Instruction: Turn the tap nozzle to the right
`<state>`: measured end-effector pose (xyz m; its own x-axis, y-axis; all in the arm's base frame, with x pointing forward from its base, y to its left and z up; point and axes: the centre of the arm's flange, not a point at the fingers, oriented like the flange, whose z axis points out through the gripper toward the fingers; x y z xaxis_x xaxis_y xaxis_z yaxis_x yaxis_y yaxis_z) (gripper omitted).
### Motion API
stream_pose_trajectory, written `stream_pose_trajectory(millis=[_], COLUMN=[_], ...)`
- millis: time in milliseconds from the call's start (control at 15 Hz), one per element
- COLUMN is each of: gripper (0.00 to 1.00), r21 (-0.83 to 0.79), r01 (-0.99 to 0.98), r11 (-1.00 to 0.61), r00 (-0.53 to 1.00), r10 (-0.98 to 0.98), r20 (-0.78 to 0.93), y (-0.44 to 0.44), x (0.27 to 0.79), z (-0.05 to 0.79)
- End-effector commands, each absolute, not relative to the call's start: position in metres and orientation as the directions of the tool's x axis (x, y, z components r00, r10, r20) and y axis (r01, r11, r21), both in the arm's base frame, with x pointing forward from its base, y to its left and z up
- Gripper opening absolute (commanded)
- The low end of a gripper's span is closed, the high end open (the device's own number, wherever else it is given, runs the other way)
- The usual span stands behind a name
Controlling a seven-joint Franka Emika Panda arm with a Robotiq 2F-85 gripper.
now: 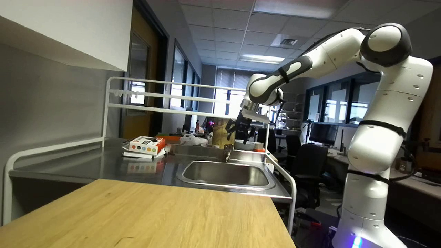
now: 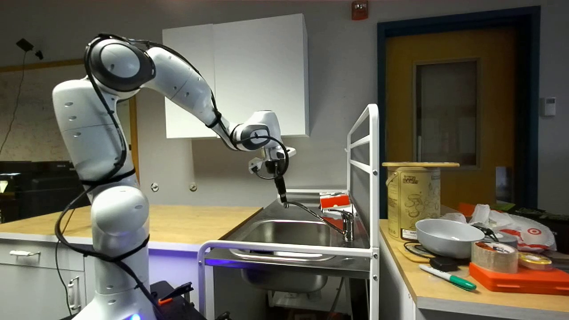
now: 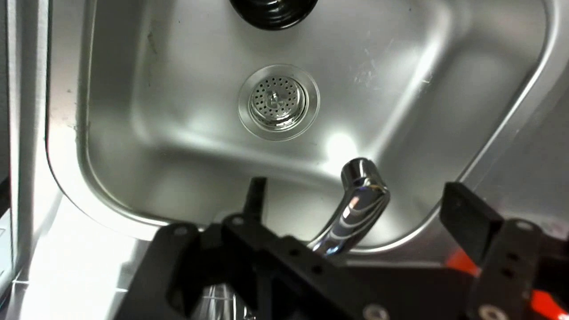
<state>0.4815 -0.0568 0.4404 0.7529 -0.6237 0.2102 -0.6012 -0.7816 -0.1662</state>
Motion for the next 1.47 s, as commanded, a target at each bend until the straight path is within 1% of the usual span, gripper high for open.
stream_pose_trajectory(millis=[0,400,933,1000,1067,1267,1333,1400], gripper=[1.0,1.0,1.0,0.75,0.75,0.52,0.42,0.36], r21=[-0.15,-0.115,-0.019,-0.009,0.0,0.019,0.023,0.025], r01=[-0.655,-0.698,-0.786,-0.789,-0.79,-0.792,-0.792,-0.793], r11=[-0.74,-0.707,-0.618,-0.615,-0.614,-0.61,-0.609,-0.609], r00=[0.712,0.681,0.618,0.615,0.614,0.61,0.609,0.609], r10=[-0.672,-0.704,-0.786,-0.789,-0.79,-0.792,-0.793,-0.793], r20=[0.205,0.201,0.022,0.01,0.005,-0.01,-0.013,-0.015], y=[-0.056,-0.061,-0.077,-0.078,-0.078,-0.079,-0.079,-0.079], x=[0.523,0.566,0.584,0.586,0.587,0.591,0.592,0.593], z=[0.441,0.433,0.404,0.402,0.4,0.397,0.397,0.396])
